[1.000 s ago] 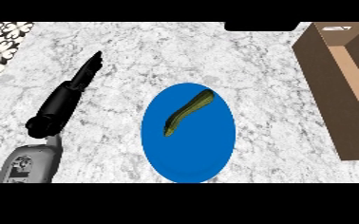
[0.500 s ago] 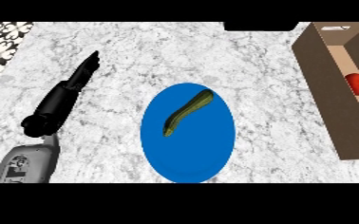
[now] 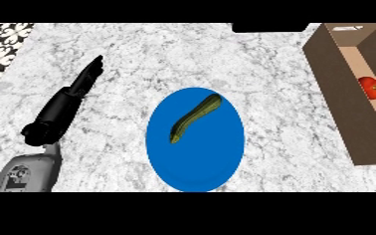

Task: Pick the tomato from the plate and place it in the cardboard box

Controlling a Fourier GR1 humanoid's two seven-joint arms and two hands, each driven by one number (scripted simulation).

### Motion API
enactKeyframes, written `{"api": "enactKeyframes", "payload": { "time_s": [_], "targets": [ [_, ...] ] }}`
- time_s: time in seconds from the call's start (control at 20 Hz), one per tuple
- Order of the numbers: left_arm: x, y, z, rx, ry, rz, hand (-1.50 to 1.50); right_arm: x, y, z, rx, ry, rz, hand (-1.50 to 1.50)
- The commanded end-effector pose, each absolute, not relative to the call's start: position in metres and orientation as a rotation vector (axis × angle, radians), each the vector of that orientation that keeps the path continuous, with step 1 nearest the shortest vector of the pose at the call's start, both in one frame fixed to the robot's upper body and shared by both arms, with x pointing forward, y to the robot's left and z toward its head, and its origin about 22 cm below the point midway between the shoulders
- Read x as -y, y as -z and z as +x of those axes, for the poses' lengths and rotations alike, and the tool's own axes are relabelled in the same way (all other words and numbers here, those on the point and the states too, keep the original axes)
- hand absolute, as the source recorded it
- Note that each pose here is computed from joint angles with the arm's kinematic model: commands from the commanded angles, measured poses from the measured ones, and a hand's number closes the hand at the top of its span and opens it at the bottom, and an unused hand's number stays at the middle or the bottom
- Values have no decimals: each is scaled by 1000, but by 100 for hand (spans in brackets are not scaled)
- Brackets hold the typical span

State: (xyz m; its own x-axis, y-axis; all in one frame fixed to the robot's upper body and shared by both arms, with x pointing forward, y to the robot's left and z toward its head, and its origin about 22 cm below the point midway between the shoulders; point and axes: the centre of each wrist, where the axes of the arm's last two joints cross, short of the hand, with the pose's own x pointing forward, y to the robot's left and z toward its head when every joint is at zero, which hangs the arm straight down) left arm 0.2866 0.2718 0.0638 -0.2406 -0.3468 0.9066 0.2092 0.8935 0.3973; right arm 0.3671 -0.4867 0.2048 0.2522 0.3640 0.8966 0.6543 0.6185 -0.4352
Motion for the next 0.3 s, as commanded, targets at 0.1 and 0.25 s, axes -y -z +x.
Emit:
{"api": "enactKeyframes", "payload": {
  "time_s": [0.1,0.25],
  "targets": [
    [-266,-69,287,1727,524,114,0,517,-189,333,1444,608,-915,-150],
    [-268,-66,292,1755,507,104,0,546,-157,298,1467,637,-974,-150]
  ]
}}
